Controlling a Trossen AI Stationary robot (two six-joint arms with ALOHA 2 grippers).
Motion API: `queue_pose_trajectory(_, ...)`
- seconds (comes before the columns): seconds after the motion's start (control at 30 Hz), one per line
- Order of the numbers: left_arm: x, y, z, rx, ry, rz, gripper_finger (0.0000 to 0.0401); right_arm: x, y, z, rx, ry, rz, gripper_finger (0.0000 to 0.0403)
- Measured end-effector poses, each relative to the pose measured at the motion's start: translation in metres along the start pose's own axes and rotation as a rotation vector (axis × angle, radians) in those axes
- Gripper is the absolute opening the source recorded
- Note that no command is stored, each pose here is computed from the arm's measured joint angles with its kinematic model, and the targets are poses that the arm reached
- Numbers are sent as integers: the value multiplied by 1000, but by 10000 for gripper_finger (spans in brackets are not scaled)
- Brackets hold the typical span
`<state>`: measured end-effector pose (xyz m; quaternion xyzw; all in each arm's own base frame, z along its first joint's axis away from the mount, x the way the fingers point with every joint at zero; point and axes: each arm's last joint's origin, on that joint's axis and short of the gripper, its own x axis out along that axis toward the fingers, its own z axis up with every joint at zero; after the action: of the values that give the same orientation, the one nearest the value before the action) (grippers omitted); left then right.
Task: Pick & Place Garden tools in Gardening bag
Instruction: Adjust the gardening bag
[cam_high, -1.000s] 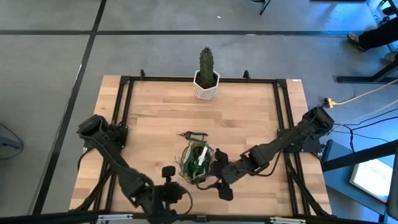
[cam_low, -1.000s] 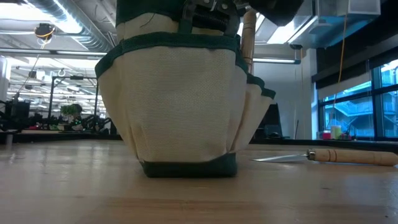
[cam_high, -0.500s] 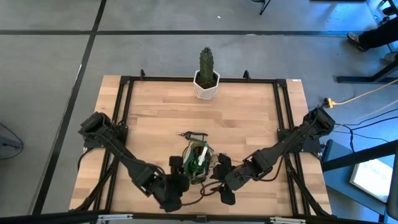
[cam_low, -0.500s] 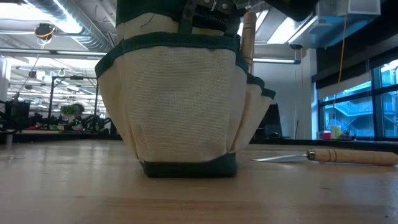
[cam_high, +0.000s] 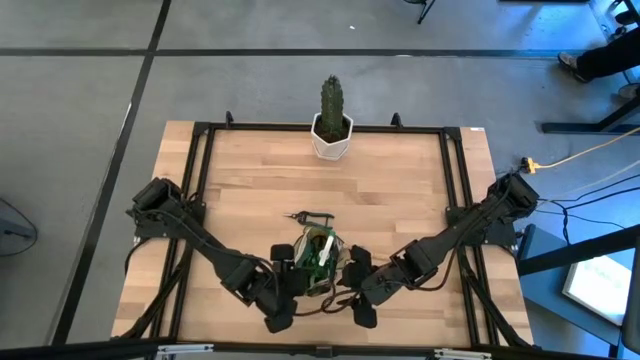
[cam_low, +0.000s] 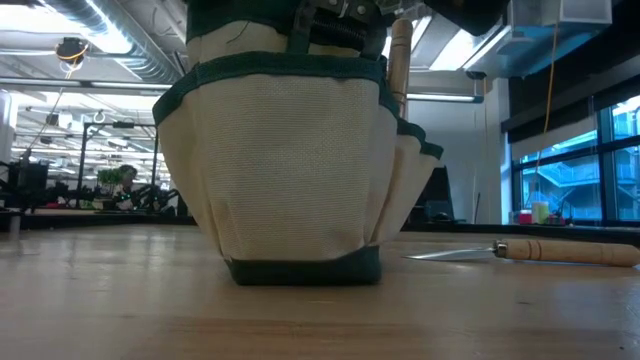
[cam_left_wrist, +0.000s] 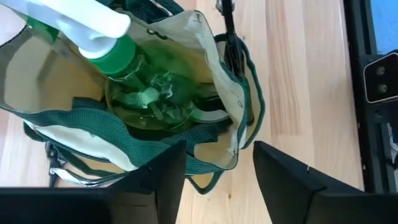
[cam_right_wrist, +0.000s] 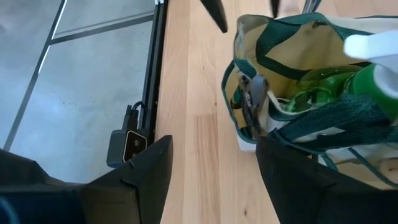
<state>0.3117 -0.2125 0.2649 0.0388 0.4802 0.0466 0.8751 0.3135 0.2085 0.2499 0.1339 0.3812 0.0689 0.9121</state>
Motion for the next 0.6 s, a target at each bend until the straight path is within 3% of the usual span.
queue_pose_trajectory(0.47, 16, -6, -2, 39, 43, -14, 111, 2, -7, 7, 19, -25, -4, 234)
queue_pose_trajectory(0.6, 18, -4, 2, 8, 37, -48, 64, 2, -6, 8, 20, -31, 1, 234)
